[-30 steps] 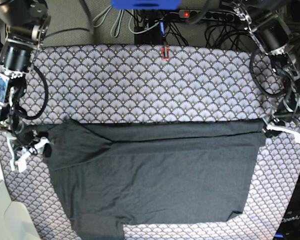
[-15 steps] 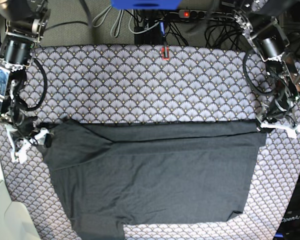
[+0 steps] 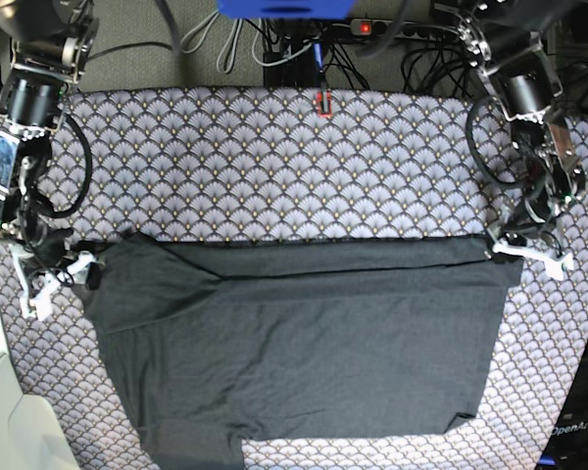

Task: Fold the T-shirt properly
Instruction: 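Lower the folded edge onto the shirt and release both grippers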

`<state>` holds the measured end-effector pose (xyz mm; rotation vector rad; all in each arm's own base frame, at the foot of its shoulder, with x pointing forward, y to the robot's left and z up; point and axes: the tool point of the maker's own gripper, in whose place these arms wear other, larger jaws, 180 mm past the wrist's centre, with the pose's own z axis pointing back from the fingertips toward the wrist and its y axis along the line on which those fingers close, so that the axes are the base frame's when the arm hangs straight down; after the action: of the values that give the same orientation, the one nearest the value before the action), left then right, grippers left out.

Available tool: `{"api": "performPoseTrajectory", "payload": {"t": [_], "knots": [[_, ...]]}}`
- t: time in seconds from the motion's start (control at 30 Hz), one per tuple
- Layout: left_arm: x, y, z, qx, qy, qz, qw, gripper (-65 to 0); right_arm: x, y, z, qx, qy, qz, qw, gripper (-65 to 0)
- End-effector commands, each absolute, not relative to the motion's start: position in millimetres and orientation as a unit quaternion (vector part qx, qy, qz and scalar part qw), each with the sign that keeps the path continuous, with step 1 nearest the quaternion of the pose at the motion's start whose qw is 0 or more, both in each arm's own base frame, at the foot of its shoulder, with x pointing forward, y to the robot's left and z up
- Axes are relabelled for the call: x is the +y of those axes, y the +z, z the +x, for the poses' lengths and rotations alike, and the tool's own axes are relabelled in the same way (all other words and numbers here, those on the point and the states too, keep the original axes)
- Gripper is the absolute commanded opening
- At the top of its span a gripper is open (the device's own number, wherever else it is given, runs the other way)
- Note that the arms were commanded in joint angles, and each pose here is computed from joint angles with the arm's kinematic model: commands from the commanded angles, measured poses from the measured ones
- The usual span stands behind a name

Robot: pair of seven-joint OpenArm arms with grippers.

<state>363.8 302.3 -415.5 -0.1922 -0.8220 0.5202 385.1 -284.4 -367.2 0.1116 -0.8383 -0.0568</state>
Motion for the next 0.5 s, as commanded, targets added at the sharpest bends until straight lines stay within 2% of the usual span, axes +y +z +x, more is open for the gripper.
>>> {"api": "performPoseTrajectory", "payload": {"t": [0.0,0.1,0.2,0.47], "knots": [[312.8,-396.1,375.8,-0.424,0.244,-0.089,0.868,-47.5,-299.5,-343.0,396.3,-0.441,-0.033,0.044,0.896,-30.2],[313.4,-395.7,375.8,-0.424,0.244,-0.088,0.868,-58.3,-304.6,-341.4,395.4,-0.445,-0.042,0.042,0.894,-30.2],[313.5,-396.4,375.3,-0.422,0.243,-0.087,0.869,-64.7,-305.2,-342.5,394.5,-0.443,-0.043,0.042,0.894,-29.9],[313.2,-396.8,375.0,-0.421,0.243,-0.087,0.870,-64.5,-316.0,-378.2,376.6,-0.400,-0.065,0.047,0.913,-29.9]]}}
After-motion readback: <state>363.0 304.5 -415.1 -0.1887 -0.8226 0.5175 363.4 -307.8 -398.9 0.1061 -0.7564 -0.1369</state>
